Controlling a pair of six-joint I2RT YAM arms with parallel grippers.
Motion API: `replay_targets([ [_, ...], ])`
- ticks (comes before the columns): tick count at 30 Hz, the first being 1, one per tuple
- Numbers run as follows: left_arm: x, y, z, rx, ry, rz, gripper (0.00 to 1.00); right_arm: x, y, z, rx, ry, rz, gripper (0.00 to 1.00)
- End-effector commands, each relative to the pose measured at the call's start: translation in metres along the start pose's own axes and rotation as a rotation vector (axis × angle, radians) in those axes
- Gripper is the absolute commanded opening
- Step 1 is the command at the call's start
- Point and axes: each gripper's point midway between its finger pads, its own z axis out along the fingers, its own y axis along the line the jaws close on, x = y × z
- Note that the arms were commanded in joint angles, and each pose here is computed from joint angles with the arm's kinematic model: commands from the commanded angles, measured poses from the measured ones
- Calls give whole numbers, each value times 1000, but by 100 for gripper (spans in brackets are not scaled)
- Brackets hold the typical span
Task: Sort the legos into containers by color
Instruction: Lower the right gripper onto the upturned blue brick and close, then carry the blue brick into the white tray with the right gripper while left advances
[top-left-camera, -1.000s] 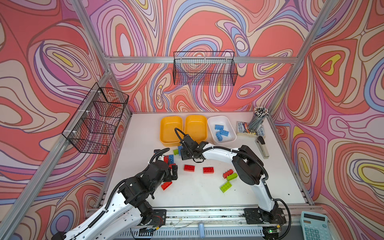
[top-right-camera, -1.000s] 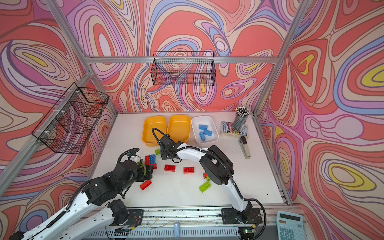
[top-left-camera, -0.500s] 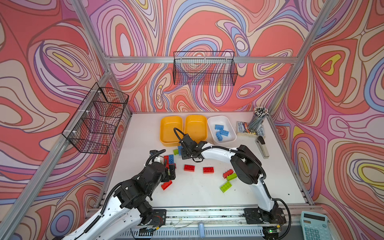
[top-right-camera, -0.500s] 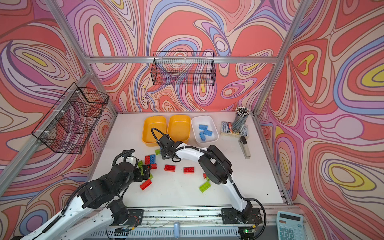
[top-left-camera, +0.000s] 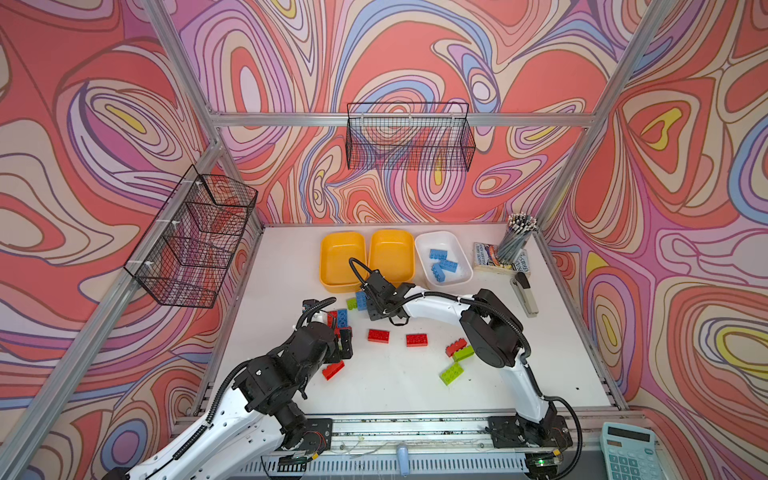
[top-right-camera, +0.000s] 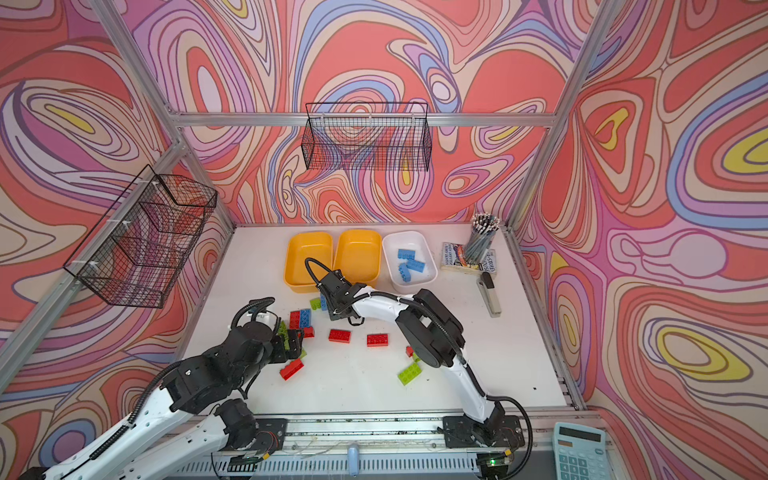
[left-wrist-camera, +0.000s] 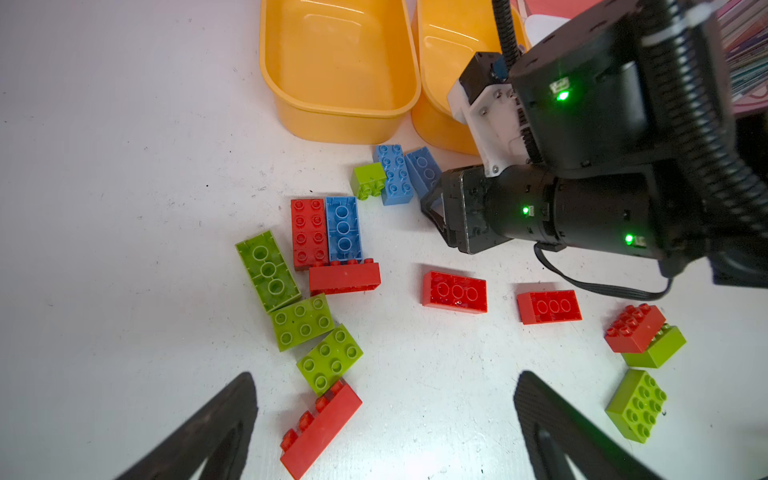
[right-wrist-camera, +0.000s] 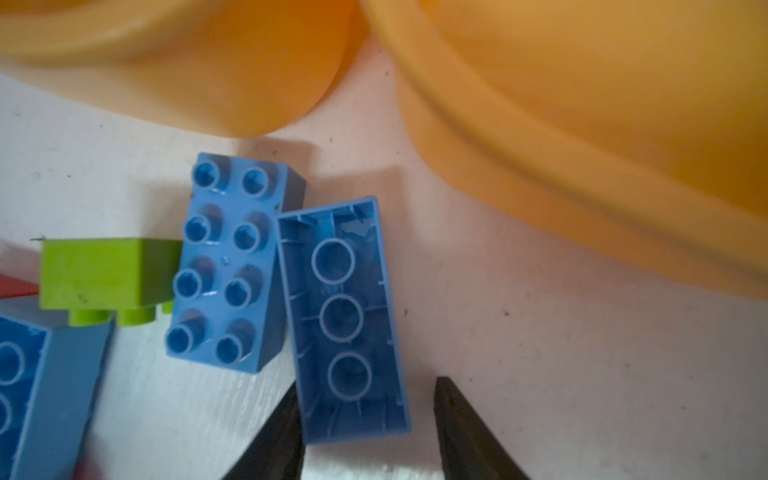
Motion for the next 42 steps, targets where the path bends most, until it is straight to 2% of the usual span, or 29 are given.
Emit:
replay_targets([
  [1, -6, -2, -1, -5, -16, -22, 100, -5, -6, 2, 12, -6, -18, 52],
  [8, -7, -2, 0, -18, -16, -18, 100, -15, -7, 9, -3, -3, -42, 53],
  [16, -8, -4, 5, -31, -10, -22, 100, -28, -5, 9, -32, -3, -110, 59],
  [22, -9, -8, 9, -35, 4, -18, 100, -24, -5, 22, -50, 26, -118, 51],
  [27, -13, -17, 13, -35, 21, 28, 100, -17, -4, 28, -64, 40, -117, 51],
  [30, -18, -22, 14, -42, 33, 57, 100, -17, -6, 27, -59, 40, -115, 42],
  [33, -22, -30, 17, -33, 48, 72, 100, -19, -6, 17, -70, 26, -107, 34],
  [42, -33, -52, 21, 14, 60, 114, 100, -41, -28, -54, -85, -72, -53, 30],
])
